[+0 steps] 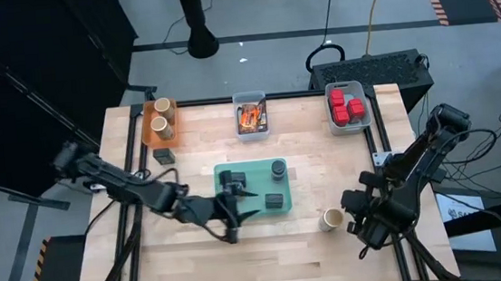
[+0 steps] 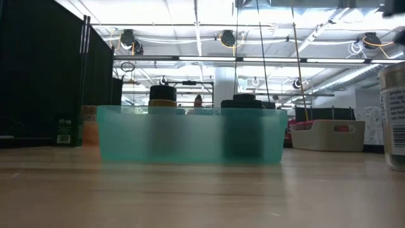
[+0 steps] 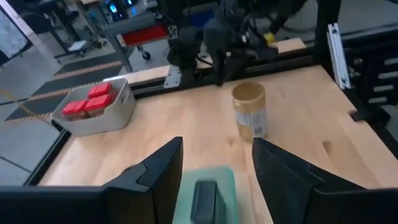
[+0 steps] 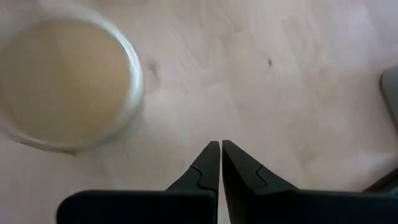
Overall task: Sort spices by type
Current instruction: Put the gold spice bottle into the orange bin
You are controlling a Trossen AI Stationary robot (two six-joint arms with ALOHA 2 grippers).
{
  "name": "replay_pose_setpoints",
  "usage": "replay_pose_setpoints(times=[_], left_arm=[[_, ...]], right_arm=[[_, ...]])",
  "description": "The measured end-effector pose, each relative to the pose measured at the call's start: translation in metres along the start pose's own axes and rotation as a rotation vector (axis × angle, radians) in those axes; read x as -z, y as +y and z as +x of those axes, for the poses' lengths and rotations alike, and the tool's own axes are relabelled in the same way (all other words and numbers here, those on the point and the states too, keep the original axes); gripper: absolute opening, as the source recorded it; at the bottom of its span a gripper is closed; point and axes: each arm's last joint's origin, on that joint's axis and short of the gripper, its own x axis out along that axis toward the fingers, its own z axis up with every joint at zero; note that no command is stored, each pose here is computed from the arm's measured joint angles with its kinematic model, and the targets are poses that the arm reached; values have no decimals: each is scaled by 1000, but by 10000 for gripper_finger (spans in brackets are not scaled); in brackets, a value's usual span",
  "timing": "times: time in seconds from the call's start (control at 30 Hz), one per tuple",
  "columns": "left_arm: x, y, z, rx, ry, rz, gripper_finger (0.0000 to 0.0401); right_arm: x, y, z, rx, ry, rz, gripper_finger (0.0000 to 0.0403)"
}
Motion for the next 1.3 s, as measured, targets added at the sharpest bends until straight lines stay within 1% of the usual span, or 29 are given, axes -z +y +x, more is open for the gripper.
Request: replay_pose_setpoints(times=[0.07, 0.13, 0.23, 0.33, 0.43, 0.53, 0.67, 0.9, 1.0, 1.07, 1.13, 1.3], left_arm=[[4, -3, 15, -11, -25, 8, 194], [9, -7, 27, -16, -42, 25, 194], [13, -13, 39, -21, -69, 34, 194], [16, -19, 48, -19, -111, 39, 194], [21, -24, 56, -1, -122, 33, 194], [25, -28, 62, 1, -131, 20, 194], [32, -39, 66, 37, -133, 9, 194], [32, -57, 58, 100, -143, 25, 194], [32, -62, 56, 167, -154, 30, 194], [32, -65, 56, 196, -163, 8, 194], [32, -66, 58, 196, -190, -17, 194], [39, -72, 69, 193, -242, -36, 194]], right_arm=[[11, 2, 13, -3, -15, 17, 0], [21, 6, 23, -41, -82, 55, 0], [32, 11, 30, -97, -184, 113, 0], [36, 14, 32, -134, -271, 154, 0], [36, 17, 30, -160, -321, 150, 0], [35, 20, 30, -180, -328, 133, 0], [34, 26, 28, -231, -338, 126, 0], [31, 35, 25, -312, -361, 133, 0], [30, 40, 28, -322, -369, 135, 0], [29, 46, 32, -324, -375, 128, 0], [28, 51, 37, -323, -377, 126, 0], [27, 61, 50, -309, -377, 128, 0]])
